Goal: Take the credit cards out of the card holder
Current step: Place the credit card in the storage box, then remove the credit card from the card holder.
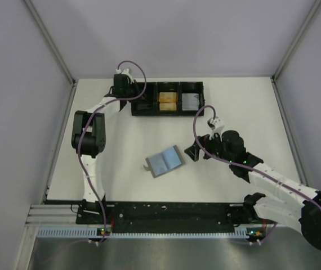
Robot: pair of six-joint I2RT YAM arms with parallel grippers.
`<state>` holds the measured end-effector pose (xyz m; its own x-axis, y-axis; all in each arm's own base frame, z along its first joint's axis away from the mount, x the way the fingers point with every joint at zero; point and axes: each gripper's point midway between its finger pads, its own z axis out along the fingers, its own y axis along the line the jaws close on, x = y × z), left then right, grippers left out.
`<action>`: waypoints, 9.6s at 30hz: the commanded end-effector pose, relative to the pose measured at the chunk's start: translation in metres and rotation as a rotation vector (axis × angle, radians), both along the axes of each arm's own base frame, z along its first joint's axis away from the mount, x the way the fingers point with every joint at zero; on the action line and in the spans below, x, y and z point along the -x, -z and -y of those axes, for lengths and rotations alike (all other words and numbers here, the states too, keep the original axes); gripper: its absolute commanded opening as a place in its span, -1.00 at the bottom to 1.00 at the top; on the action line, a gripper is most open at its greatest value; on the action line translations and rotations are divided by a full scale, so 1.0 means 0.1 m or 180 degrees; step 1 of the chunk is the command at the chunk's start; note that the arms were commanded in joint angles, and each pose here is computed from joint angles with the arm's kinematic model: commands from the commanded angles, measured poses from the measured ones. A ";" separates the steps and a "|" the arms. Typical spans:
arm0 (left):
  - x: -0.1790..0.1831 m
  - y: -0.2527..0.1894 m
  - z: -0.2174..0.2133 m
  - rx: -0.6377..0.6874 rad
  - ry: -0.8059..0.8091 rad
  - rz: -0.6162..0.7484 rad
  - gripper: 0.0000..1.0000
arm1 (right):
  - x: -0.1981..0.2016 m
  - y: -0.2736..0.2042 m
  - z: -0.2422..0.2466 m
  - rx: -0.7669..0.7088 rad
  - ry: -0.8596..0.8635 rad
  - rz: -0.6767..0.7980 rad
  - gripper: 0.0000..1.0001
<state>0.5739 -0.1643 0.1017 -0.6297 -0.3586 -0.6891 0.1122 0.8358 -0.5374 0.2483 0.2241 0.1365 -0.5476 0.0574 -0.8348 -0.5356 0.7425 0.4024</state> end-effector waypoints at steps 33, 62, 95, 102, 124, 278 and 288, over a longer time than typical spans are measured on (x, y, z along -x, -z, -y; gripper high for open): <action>2.24 -1.07 -0.01 0.0060 -0.0027 0.0072 0.44 | 0.07 -0.38 -0.37 0.0004 -0.0494 -0.0005 0.96; 3.77 0.59 0.21 -0.0093 0.0533 -0.1133 -0.58 | 0.27 0.66 -1.53 0.1572 -0.1082 -0.0224 0.22; 3.89 0.78 0.02 -0.0363 0.0429 -0.1297 -1.00 | -0.29 0.55 -0.66 0.2810 0.0280 0.0339 0.14; 3.89 0.78 0.02 -0.0365 0.0436 -0.1301 -1.00 | -0.43 0.30 -0.30 0.2467 0.0626 0.0132 0.15; 3.89 0.76 0.03 -0.0328 0.0436 -0.1279 -1.00 | 0.21 0.51 -1.62 0.1735 -0.0865 0.0046 0.43; 3.40 -0.51 0.84 0.0569 0.1018 -0.0575 -0.62 | -0.24 0.63 -0.57 0.1957 0.0016 -0.0208 0.14; 3.32 0.16 0.91 0.0361 0.0906 -0.0993 -0.91 | -0.22 0.41 -0.57 0.1636 -0.0033 -0.0231 -0.10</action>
<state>0.2318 -0.2480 0.0888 -0.9016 -0.1852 -0.3908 0.1327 0.7416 -0.6576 0.2719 0.2687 0.0598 -0.6268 -0.4367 -0.6453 -0.5176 0.8524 -0.0741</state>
